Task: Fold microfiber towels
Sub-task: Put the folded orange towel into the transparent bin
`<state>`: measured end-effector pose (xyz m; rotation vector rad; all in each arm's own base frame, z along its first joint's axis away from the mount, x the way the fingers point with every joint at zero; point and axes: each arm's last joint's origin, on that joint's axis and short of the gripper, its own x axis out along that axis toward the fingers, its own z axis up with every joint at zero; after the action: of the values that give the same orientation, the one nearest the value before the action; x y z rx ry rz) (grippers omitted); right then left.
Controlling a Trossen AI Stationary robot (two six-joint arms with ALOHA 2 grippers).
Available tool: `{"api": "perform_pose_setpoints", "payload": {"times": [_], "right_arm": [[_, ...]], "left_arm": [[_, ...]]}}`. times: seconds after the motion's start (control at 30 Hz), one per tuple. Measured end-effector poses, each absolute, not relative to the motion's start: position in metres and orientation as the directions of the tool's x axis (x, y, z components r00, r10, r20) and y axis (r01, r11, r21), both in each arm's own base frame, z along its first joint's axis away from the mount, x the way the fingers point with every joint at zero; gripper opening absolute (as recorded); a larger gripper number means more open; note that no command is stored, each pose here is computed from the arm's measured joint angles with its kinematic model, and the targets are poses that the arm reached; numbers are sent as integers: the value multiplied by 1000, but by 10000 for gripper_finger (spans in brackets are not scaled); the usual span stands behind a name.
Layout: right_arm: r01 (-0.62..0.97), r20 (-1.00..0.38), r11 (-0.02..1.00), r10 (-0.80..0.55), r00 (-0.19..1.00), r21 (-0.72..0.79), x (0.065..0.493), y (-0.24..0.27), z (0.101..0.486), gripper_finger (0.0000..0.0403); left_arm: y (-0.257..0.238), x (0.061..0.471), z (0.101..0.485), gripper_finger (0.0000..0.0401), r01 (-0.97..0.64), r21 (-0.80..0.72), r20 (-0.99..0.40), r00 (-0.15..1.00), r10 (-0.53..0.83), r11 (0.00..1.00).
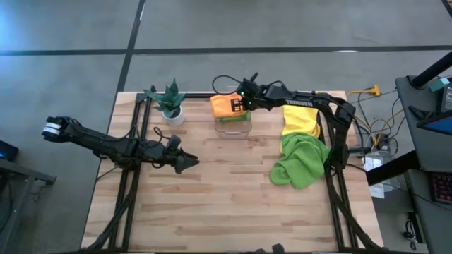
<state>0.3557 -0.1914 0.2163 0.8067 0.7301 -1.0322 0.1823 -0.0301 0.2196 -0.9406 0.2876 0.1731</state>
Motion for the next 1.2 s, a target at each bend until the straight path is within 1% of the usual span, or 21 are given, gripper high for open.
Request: {"api": "perform_pose_setpoints", "payload": {"times": [0.17, 0.27, 0.37, 0.57, 0.73, 0.8, 0.83, 0.87, 0.9, 0.93, 1.0, 1.03, 1.07, 1.2], "right_arm": [[940, -861, 295, -421, 287, 169, 353, -191, 207, 13], [946, -864, 287, -429, 264, 147, 352, -191, 205, 23], [949, -863, 284, -435, 258, 140, 352, -192, 205, 48], [955, -851, 272, -467, 241, 121, 350, -192, 209, 114], [946, -809, 304, -525, 264, 111, 350, -194, 230, 152], [928, -780, 363, -555, 291, 88, 351, -195, 242, 160], [905, -764, 420, -560, 319, 70, 353, -195, 248, 162], [862, -752, 504, -546, 369, 57, 356, -196, 253, 163], [788, -745, 613, -499, 443, 58, 359, -196, 256, 163], [686, -740, 724, -420, 525, 76, 362, -195, 258, 163], [447, -713, 885, -227, 663, 134, 367, -192, 260, 160], [342, -701, 932, -163, 694, 122, 369, -191, 259, 158], [276, -697, 957, -139, 703, 87, 371, -189, 259, 156], [173, -709, 983, -160, 687, -55, 373, -192, 252, 154]], "left_arm": [[-30, 182, 219, 191, -272, -768, -319, 947, 22, 580], [-30, 182, 219, 191, -272, -768, -319, 947, 22, 580], [-30, 182, 219, 191, -272, -768, -319, 948, 22, 580], [-30, 182, 220, 191, -271, -768, -318, 948, 22, 580], [-30, 182, 220, 191, -271, -768, -317, 948, 22, 580], [-30, 182, 220, 191, -270, -768, -317, 948, 22, 580], [-30, 182, 220, 191, -270, -768, -317, 948, 22, 580], [-30, 182, 220, 191, -270, -768, -317, 948, 22, 580], [-30, 182, 220, 191, -270, -768, -317, 948, 22, 580], [-30, 182, 220, 191, -271, -768, -317, 948, 22, 580], [-30, 182, 220, 191, -271, -768, -317, 948, 22, 581], [-30, 182, 220, 191, -271, -768, -317, 948, 22, 581], [-30, 182, 220, 191, -271, -768, -317, 948, 22, 581], [-30, 183, 219, 191, -275, -766, -324, 946, 21, 581]]}}
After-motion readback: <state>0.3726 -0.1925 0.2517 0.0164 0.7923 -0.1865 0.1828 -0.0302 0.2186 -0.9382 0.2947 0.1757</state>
